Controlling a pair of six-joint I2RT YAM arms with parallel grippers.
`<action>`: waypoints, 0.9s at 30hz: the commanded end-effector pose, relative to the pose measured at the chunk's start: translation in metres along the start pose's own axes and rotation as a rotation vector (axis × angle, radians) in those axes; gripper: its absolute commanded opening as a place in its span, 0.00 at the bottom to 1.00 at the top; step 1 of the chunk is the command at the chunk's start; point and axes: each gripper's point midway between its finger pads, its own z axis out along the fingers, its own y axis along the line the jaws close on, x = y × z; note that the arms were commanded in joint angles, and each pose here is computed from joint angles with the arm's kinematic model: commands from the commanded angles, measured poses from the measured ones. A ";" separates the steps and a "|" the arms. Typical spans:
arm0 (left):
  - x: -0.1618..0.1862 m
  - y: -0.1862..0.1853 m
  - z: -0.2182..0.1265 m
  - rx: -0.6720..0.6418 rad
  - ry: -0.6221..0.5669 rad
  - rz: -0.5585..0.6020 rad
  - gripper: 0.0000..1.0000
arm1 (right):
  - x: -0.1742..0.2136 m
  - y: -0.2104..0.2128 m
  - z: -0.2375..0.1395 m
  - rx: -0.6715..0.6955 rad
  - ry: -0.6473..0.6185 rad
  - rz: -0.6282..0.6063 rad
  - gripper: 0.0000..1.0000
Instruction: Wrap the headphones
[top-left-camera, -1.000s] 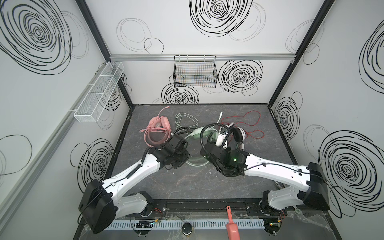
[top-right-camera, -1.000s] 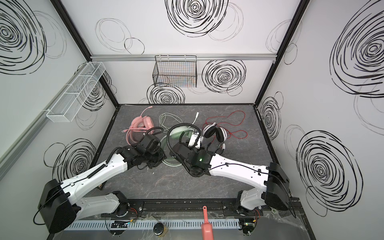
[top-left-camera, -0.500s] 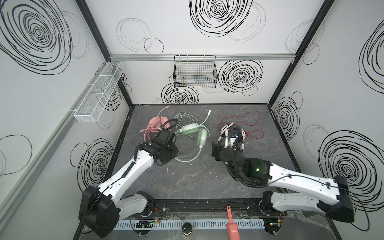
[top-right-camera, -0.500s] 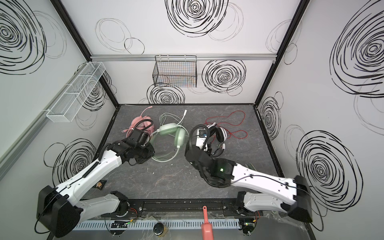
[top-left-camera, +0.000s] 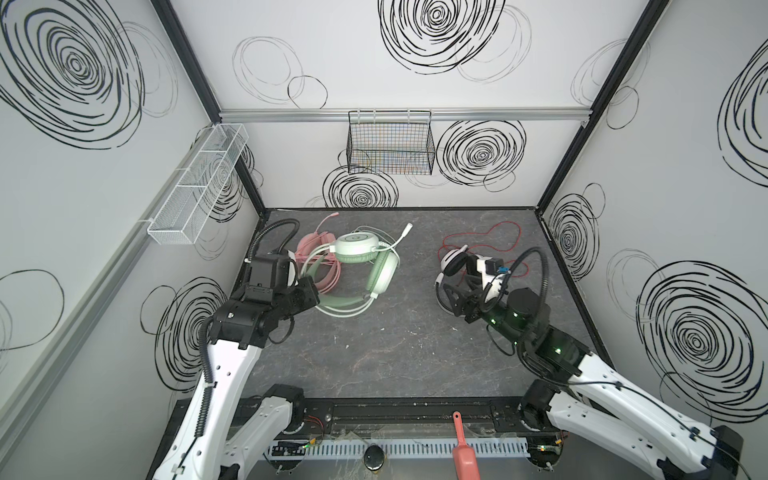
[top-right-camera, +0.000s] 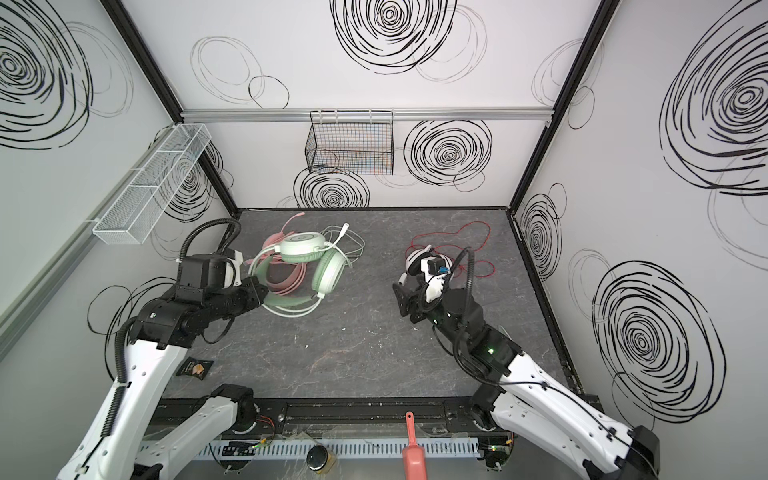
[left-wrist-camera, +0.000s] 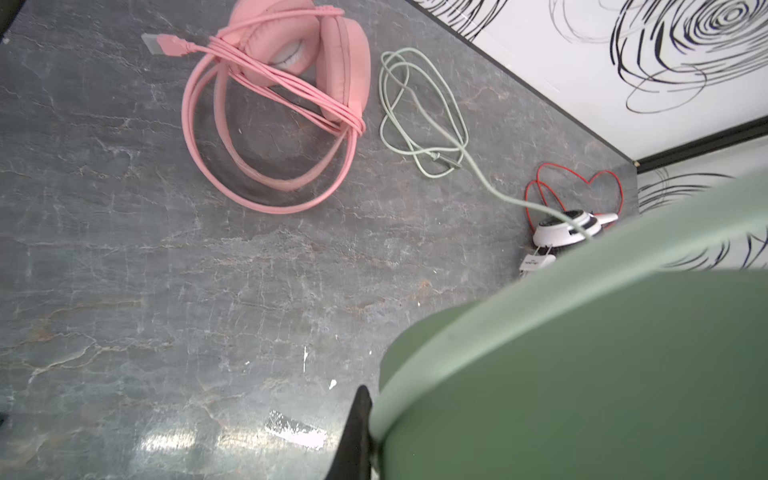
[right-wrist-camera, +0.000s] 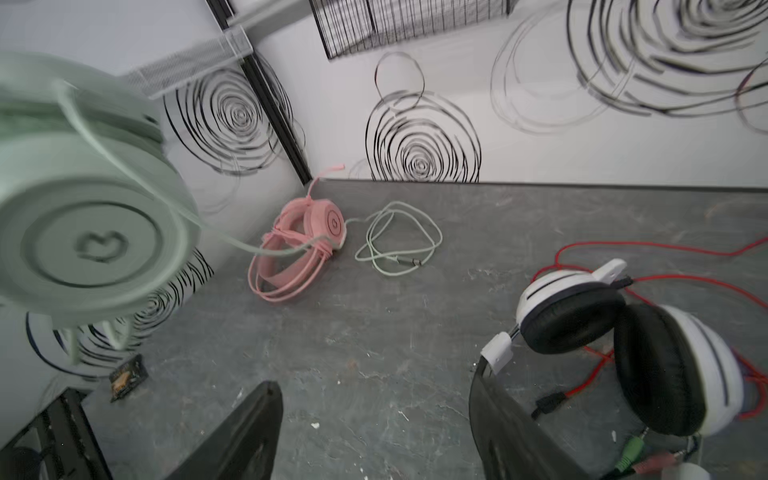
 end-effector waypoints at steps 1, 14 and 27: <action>0.013 -0.028 -0.011 0.133 0.048 0.002 0.00 | 0.003 0.047 -0.001 -0.328 -0.046 -0.083 0.77; 0.047 -0.075 -0.043 0.365 0.183 -0.083 0.00 | 0.048 0.068 0.055 -0.380 -0.072 -0.405 0.78; 0.092 -0.090 -0.066 0.311 0.319 0.343 0.00 | 0.054 0.083 0.053 -0.488 -0.245 -0.533 0.83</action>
